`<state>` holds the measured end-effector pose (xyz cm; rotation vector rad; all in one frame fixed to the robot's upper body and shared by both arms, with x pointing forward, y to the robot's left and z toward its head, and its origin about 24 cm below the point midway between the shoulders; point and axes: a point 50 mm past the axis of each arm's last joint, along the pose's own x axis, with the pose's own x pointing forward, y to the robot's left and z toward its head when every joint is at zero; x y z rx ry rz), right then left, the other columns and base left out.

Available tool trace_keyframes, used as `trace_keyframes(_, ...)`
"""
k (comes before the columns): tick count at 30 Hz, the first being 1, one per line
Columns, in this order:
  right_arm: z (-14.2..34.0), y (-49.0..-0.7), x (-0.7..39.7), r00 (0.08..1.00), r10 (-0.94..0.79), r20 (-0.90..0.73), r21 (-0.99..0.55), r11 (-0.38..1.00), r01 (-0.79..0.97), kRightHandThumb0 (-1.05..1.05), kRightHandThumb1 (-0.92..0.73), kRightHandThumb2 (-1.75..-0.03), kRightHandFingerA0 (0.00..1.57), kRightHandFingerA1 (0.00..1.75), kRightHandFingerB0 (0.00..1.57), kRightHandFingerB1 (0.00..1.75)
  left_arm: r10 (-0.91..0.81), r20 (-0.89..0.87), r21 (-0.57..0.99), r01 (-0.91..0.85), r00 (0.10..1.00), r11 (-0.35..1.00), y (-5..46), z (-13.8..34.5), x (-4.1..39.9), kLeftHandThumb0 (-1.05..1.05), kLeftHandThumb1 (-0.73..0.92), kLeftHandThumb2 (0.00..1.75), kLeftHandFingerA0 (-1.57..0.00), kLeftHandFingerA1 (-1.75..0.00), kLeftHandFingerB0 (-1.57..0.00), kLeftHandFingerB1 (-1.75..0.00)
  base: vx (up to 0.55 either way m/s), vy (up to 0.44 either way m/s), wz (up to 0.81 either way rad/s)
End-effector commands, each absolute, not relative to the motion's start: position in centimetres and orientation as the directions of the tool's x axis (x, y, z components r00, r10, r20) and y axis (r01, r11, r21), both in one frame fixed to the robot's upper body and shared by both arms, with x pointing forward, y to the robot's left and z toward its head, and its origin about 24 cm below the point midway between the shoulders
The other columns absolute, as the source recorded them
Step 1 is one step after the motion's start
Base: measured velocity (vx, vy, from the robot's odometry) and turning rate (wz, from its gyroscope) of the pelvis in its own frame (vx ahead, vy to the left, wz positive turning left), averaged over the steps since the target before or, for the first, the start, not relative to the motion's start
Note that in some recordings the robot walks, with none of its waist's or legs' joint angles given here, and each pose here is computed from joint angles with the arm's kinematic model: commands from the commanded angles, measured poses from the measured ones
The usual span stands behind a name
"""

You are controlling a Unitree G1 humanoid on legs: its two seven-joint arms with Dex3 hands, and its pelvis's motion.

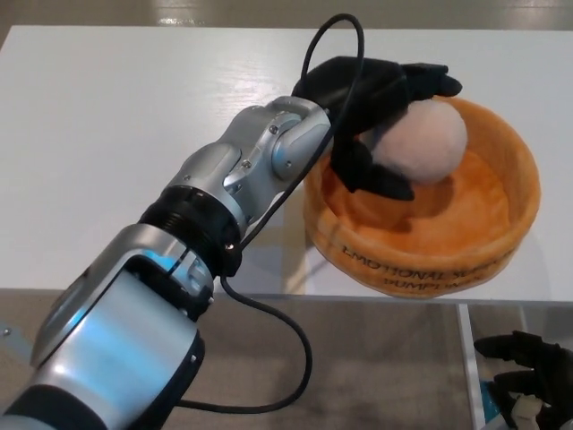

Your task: Use the left hand to pick up the pink round toy on the left and place it inside the orange plate on the desk.

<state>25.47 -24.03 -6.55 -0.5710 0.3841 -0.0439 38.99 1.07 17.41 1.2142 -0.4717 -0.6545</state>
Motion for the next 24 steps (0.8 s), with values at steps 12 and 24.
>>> trace_keyframes(12, -6.2, -24.4, 25.7, 0.933, -0.144, -0.329, -0.533, 0.844, -0.057, -0.12, -0.64, -0.58, 0.57, 0.52, 0.68, 0.50, -0.653, -0.489, 0.776, 0.631, 0.579, -0.022, 1.0, 17.2, 39.1, -0.97, 0.52, 0.98, 0.00, -0.01, -0.01, 0.00, 0.00, 0.000, 0.00)
trace_keyframes(24, -6.5, -24.4, 25.3, 0.930, -0.151, -0.336, -0.531, 0.846, -0.055, -0.10, -0.64, -0.58, 0.63, 0.56, 0.69, 0.51, -0.782, -0.246, 0.866, 0.492, 0.572, 0.088, 1.8, 22.0, 38.1, -0.85, 0.45, 0.61, 0.00, -0.15, 0.00, -0.09, 0.00, 0.000, 0.00)
